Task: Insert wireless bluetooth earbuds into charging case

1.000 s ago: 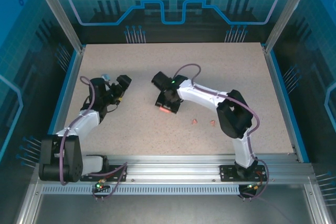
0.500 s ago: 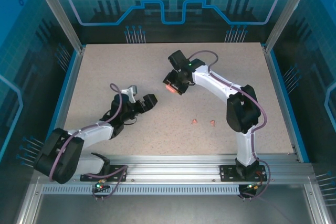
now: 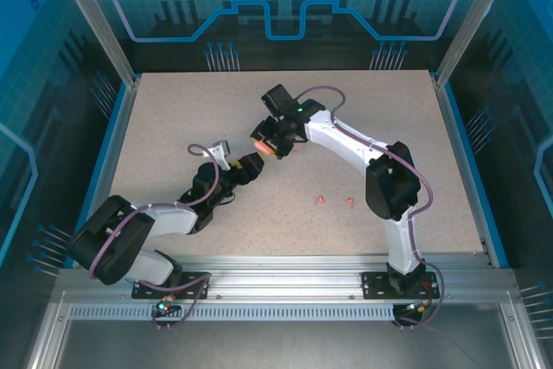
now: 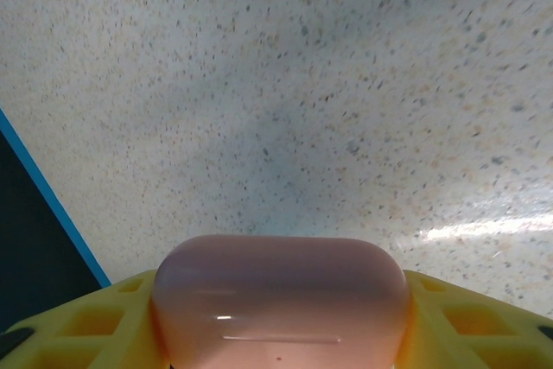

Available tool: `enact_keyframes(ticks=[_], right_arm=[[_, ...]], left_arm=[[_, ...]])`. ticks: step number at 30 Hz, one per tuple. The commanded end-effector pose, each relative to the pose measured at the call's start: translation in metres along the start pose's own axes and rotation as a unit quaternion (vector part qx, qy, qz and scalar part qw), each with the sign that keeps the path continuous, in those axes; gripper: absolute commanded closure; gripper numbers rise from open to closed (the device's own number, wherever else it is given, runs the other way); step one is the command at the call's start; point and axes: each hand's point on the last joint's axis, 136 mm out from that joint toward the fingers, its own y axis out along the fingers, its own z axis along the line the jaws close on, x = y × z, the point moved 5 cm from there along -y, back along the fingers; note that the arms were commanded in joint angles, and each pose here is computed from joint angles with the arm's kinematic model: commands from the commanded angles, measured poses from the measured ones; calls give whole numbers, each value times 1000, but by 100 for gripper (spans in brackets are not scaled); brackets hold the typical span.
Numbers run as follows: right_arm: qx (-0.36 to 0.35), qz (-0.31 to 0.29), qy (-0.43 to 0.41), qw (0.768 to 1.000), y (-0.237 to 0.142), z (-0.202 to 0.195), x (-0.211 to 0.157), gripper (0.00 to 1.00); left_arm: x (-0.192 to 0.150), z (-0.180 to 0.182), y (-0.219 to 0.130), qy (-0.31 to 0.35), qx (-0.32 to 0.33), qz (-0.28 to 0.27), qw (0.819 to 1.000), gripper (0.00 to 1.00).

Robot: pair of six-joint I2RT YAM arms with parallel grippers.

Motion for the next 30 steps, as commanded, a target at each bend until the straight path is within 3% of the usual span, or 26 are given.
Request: enact_keyframes(ticks=[1, 10, 30], right_arm=[[12, 15, 6, 1000, 2, 12, -12, 60], [16, 24, -3, 1000, 2, 15, -28, 60], [31, 33, -6, 999, -1, 21, -36, 60]], left_arm=[[13, -8, 4, 6, -8, -42, 999, 18], [17, -7, 9, 2, -6, -58, 998, 36], [19, -8, 14, 1, -3, -61, 998, 64]])
